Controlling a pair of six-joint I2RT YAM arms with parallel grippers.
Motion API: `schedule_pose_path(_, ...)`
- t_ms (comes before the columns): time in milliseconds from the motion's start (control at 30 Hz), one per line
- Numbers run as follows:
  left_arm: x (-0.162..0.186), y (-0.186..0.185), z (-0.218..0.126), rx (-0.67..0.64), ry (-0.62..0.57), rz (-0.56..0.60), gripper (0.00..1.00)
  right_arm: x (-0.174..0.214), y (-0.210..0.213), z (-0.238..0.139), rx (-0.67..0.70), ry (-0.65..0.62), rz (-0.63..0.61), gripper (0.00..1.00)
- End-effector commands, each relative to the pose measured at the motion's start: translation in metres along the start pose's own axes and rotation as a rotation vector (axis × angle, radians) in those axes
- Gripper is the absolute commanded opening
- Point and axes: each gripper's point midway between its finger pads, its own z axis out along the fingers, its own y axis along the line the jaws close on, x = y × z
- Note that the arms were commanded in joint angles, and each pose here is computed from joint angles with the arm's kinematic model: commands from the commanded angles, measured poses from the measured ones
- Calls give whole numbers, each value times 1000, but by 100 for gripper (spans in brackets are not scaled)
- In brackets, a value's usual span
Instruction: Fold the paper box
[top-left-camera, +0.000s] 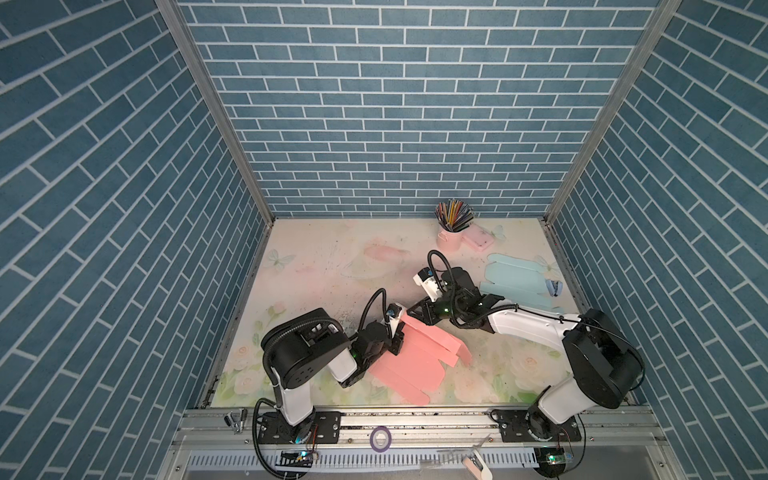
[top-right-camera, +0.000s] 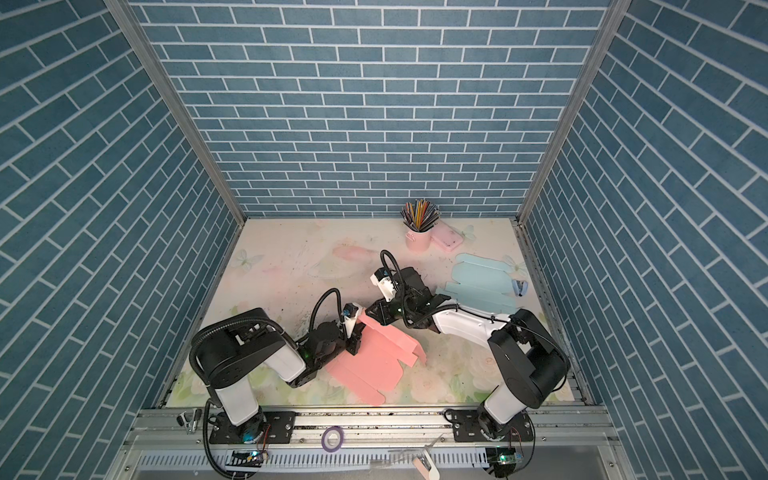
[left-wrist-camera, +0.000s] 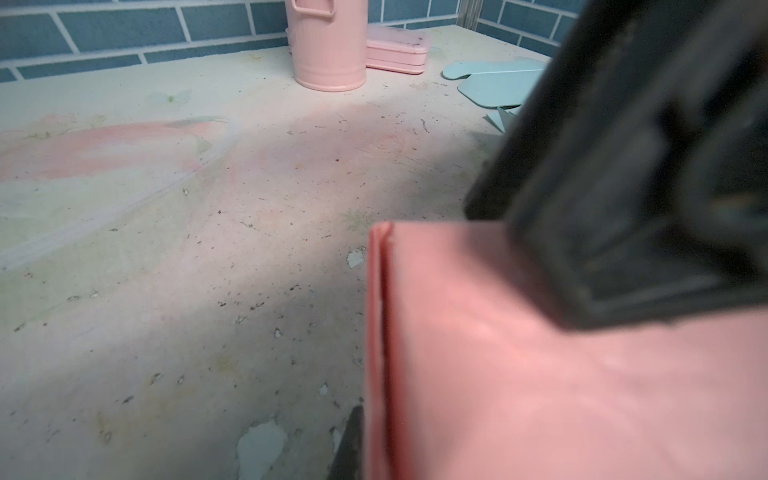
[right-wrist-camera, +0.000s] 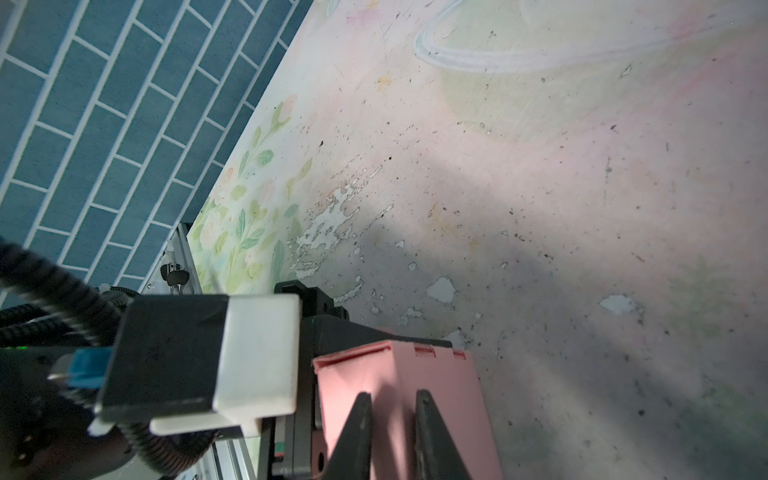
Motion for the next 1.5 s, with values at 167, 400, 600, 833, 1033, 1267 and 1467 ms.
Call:
schedule_pose_path(167, 0, -3, 1, 9, -8, 6, 3, 26, -21, 3, 80, 58, 65, 19)
schedule_pose_path(400, -6, -1, -7, -2, -30, -11, 21, 23, -19, 1, 85, 51, 50, 19)
schedule_pose_path(600, -14, -2, -13, 1, -41, -9, 26, 21, -20, -1, 100, 60, 31, 18)
schedule_pose_path(833, -30, -3, -15, 0, -58, 18, 22, 23, -21, 1, 96, 65, 32, 18)
schedule_pose_path(1033, -30, -2, -14, -8, -54, 24, 12, 21, -20, 1, 95, 58, 31, 18)
schedule_pose_path(1267, -32, -2, -19, -5, -67, 16, 6, 16, -13, -3, 73, 50, 14, 16)
schedule_pose_path(1467, -39, 11, -24, -85, -39, -40, 0, -21, 19, -37, 49, -61, -39, 19)
